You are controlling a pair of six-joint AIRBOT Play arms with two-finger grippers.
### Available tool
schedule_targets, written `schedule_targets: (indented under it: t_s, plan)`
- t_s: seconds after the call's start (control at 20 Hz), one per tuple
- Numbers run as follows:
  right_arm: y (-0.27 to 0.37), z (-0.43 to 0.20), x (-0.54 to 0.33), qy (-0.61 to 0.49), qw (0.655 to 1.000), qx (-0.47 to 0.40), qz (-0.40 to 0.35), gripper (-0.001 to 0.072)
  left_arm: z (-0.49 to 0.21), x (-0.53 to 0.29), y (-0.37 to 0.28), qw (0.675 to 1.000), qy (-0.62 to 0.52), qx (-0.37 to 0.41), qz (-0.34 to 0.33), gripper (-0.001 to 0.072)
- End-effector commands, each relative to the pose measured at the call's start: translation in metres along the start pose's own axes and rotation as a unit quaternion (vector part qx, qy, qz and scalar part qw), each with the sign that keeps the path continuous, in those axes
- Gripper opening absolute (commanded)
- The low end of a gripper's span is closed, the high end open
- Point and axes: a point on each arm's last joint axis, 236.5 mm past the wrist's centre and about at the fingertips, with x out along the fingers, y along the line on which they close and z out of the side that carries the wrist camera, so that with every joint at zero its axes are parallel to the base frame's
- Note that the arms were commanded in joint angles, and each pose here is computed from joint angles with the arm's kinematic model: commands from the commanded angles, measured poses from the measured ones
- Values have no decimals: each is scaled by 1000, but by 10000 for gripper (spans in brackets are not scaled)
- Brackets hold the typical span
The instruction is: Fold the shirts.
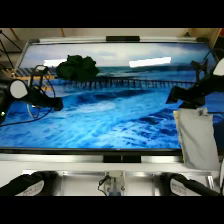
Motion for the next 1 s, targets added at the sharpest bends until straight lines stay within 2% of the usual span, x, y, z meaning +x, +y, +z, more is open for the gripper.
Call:
schedule_targets:
  t_s: [0.0, 0.55, 0.6, 0.75, 0.95]
  plan:
    - [0, 0, 0, 0, 1000, 0, 0, 658, 0, 0, 0, 1000, 0, 0, 0, 663]
    - [0, 0, 0, -1, 1000, 0, 0, 658, 0, 0, 0, 1000, 0, 0, 0, 663]
    - [0, 8, 0, -16, 1000, -9, -1, 658, 0, 0, 0, 1000, 0, 8, 1, 663]
    - [-7, 56, -7, -118, 992, -34, -20, 658, 0, 0, 4, 995, 0, 96, 7, 663]
    - [-3, 88, -17, -189, 981, -36, -14, 658, 1, 0, 3, 996, -1, 94, 6, 663]
